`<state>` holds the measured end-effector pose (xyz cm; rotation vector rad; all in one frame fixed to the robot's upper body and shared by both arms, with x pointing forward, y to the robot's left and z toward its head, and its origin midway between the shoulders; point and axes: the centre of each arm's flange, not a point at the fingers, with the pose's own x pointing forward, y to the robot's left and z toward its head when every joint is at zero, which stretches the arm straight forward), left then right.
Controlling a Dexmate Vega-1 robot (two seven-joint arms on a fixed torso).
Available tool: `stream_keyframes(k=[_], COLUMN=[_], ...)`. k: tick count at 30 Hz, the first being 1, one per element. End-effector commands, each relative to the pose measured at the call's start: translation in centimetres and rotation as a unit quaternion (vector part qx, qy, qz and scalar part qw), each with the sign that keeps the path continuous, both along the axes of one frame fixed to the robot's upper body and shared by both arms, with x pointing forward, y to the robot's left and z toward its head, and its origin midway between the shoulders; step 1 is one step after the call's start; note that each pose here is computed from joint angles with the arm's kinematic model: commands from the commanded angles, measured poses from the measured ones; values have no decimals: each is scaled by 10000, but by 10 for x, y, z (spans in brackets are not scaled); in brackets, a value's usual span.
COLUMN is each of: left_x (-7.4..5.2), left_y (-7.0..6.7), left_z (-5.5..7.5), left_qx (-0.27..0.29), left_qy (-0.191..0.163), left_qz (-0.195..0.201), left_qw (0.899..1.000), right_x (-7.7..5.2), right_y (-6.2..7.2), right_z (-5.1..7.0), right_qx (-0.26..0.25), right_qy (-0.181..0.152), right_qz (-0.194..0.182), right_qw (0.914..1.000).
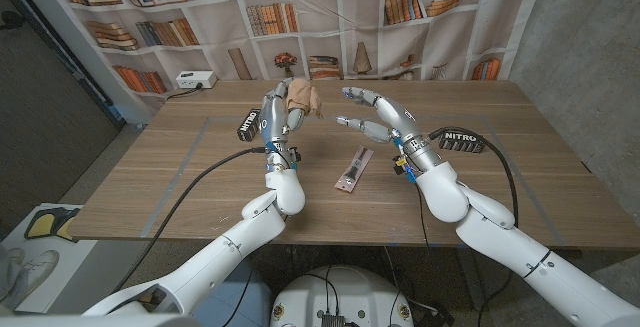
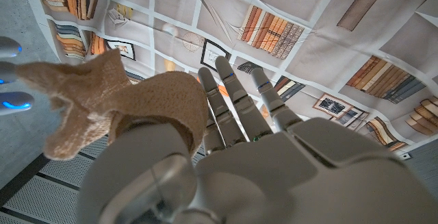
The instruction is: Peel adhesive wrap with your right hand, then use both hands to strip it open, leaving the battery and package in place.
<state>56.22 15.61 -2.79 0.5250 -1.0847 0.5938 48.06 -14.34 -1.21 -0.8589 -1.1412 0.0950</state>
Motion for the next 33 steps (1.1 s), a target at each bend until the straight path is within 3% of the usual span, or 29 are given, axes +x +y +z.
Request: stream_keyframes(k=[1,33], left_x=[0,1], left_y=[0,-3], left_z=[-3,-4], left_qx=[-58,-105], left_qy=[28,30], left_qz=[-15,-58], left_qw=[10000,9999], right_x=[2,-3], right_y=[8,26], right_z=[3,2], right_qx=[-198,-170], right_qy=[-11,-218], right_qz=[35,-230], right_qw=[9998,9994])
